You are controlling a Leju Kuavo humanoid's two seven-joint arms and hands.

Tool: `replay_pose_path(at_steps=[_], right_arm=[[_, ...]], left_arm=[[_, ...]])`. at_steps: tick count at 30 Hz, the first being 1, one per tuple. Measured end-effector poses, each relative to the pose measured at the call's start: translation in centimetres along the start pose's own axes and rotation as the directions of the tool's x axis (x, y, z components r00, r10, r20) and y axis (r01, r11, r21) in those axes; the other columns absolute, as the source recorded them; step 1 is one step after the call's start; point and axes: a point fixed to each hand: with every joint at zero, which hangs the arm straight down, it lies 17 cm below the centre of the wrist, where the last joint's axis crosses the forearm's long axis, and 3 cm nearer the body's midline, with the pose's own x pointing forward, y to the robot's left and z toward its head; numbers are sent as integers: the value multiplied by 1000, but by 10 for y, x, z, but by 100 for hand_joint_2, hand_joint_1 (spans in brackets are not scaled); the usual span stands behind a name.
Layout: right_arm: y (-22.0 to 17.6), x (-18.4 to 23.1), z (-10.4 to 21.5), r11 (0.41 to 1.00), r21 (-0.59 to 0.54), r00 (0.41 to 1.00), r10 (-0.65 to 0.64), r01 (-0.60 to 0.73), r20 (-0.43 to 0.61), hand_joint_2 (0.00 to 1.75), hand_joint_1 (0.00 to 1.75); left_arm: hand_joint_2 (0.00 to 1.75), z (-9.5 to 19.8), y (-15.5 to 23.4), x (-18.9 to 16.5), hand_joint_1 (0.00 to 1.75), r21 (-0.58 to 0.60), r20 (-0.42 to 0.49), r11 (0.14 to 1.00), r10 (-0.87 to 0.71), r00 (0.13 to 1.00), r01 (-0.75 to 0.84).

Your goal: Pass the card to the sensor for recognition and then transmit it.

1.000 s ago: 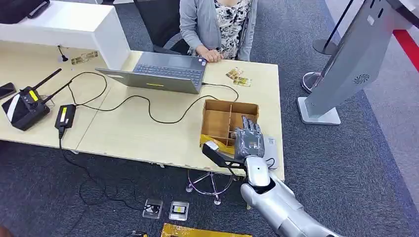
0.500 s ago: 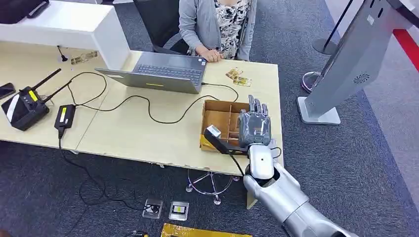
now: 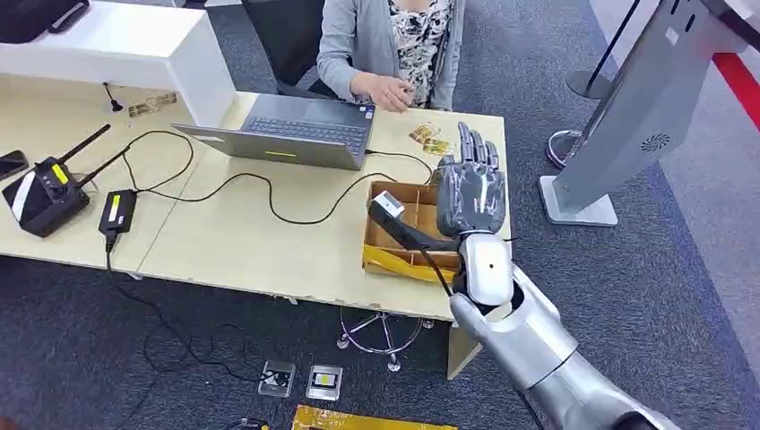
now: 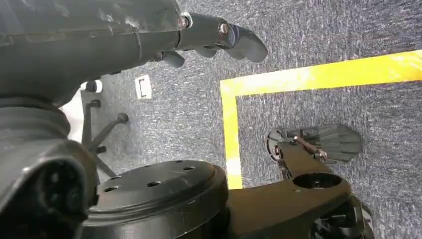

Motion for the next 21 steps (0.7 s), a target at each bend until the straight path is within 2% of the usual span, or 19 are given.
replay_pose_path(at_steps=[8,20,21], right_arm=[[-13,27,-18,994,-41,994,-99,101,55,175,175],[11,30,-26,998,15,997,-70,69,46,175,175],[13,31,-25,998,19,997,-66,66,46,175,7]], left_arm=[[0,0,2,4,0,7,4,1000,5,1000,-5],[0,0,5,7,0,16,2,1000,8,1000,-8],[0,0,5,7,0,16,2,1000,8,1000,-8]])
